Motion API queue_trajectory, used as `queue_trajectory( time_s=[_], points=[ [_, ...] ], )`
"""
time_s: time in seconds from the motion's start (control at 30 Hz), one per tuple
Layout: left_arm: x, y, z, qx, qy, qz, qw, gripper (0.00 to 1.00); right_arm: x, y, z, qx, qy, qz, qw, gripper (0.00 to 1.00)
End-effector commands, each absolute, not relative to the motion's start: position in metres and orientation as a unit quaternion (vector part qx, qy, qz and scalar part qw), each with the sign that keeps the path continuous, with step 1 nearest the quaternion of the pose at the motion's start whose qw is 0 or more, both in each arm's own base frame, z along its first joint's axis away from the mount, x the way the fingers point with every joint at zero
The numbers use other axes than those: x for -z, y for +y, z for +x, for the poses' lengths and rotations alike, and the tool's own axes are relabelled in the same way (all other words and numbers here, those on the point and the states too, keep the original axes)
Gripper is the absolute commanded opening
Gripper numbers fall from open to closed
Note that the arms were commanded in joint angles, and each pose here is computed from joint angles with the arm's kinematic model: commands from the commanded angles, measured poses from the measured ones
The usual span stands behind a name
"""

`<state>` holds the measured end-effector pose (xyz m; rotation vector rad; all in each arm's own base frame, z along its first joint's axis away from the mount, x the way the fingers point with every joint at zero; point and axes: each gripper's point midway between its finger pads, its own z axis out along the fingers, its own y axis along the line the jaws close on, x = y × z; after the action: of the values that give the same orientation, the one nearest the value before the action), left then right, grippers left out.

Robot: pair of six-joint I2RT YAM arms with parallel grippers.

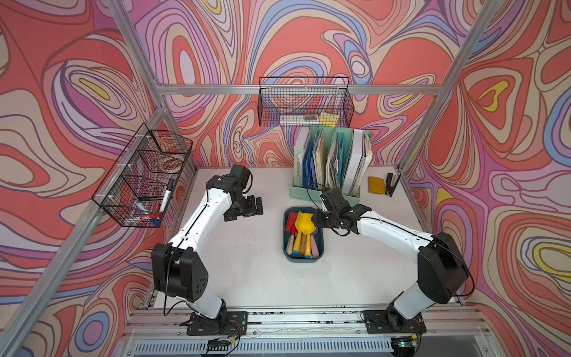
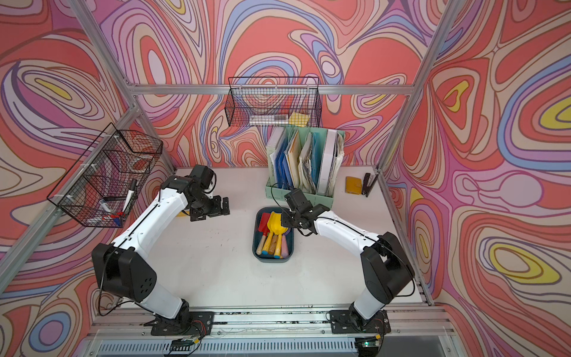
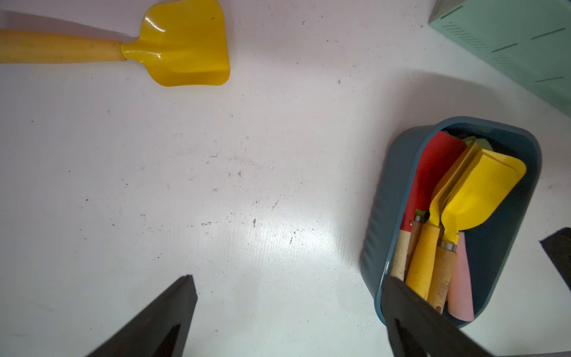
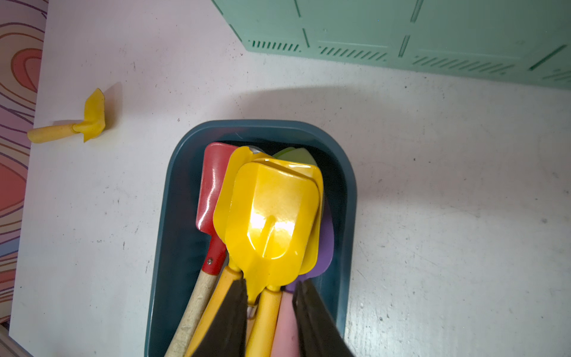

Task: Put the shovel into the storage box
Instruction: Pick up the shovel from the center of the board.

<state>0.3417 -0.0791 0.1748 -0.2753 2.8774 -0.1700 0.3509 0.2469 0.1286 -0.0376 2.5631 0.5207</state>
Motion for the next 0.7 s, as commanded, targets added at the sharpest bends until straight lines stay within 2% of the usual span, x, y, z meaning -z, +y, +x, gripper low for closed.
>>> queue_trajectory(
  time_s=[0.0,0.53,0.67],
  points=[
    [-0.162,-0.065,0.341,0.034,0.99,-0.106,0.091,0.99,-0.139,0.252,0.353,-0.207,0.939,-0.031,0.273,0.28],
    [-0.147,-0.009,0.388,-0.06,0.994,-0.064,0.062,0.98,-0.143,0.284,0.347,-0.285,0.92,-0.078,0.256,0.23],
    [-0.14,-0.007,0.391,-0.03,0.992,-0.116,0.025,0.89,-0.142,0.287,0.345,-0.293,0.918,-0.084,0.252,0.23]
  ],
)
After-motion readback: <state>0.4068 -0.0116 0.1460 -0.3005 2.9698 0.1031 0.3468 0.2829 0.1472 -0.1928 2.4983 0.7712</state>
